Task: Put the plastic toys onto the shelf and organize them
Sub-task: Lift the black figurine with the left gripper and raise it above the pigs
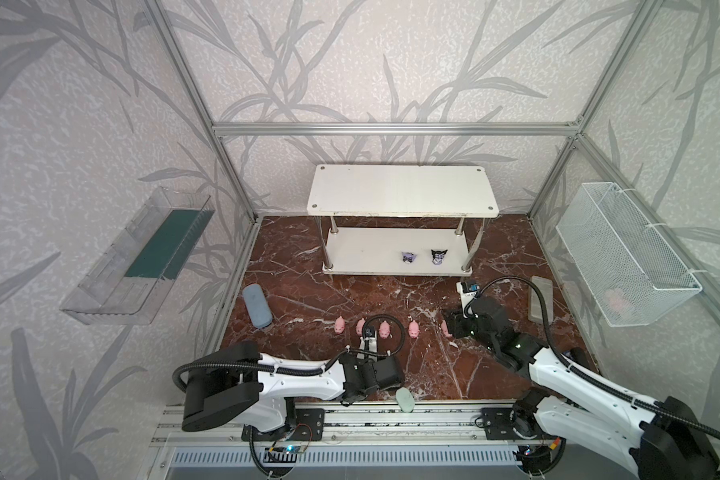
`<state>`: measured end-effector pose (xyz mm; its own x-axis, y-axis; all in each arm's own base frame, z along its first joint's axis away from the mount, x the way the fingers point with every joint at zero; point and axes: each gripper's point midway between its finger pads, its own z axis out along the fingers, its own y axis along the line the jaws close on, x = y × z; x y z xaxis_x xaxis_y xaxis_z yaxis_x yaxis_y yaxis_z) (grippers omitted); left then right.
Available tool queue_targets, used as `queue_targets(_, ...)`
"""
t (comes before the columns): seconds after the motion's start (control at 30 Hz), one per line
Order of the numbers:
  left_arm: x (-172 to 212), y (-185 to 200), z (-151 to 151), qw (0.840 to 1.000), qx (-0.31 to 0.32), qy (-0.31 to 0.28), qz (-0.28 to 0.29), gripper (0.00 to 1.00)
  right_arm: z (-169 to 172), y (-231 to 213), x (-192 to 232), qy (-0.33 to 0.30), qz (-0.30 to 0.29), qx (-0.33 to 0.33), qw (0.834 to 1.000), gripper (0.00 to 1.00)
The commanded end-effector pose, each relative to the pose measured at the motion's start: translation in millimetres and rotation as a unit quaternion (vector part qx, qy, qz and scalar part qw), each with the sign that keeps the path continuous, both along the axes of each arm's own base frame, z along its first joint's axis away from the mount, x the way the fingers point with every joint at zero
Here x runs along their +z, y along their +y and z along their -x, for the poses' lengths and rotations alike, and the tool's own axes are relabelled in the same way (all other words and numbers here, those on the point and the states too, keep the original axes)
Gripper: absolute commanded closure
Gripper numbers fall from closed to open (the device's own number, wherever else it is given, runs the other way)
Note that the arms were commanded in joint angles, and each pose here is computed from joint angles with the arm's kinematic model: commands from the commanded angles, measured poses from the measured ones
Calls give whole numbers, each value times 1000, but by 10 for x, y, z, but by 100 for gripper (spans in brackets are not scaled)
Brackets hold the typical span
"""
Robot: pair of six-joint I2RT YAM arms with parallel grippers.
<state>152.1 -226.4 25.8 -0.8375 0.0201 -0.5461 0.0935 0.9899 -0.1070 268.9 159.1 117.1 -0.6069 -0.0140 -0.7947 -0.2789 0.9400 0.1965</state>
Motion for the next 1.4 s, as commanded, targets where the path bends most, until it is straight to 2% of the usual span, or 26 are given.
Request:
queue_targets(0.0, 61, -38, -57, 1000, 4, -9, 1, 48, -26, 16, 7, -2, -11, -3, 1000, 43)
queue_targets(0.27, 70, -18, -59, 1000, 13, -8, -4, 56, -38, 35, 2, 0, -12, -1, 1000, 44)
queue_targets(0.5, 87, -19, -53, 999, 17, 3, -31, 64, -44, 47, 3, 1, -14, 0, 1000, 44)
queue_targets(0.73, 99, -9, -50, 999, 16, 2, -27, 66, -37, 35, -13, 2, -12, -1, 1000, 44)
queue_targets(1.0, 178, 21, -31, 1000, 5, -7, 2, 66, -33, 32, -11, 2, -11, -1, 1000, 44)
queue_targets(1.17, 323, 37, -20, 999, -23, -21, 18, 67, -39, 26, -10, 2, -10, -2, 1000, 44)
queue_targets(1.37, 774, 62, -99, 994, -56, -75, 54, 67, -39, 20, 20, -3, -10, -2, 1000, 44)
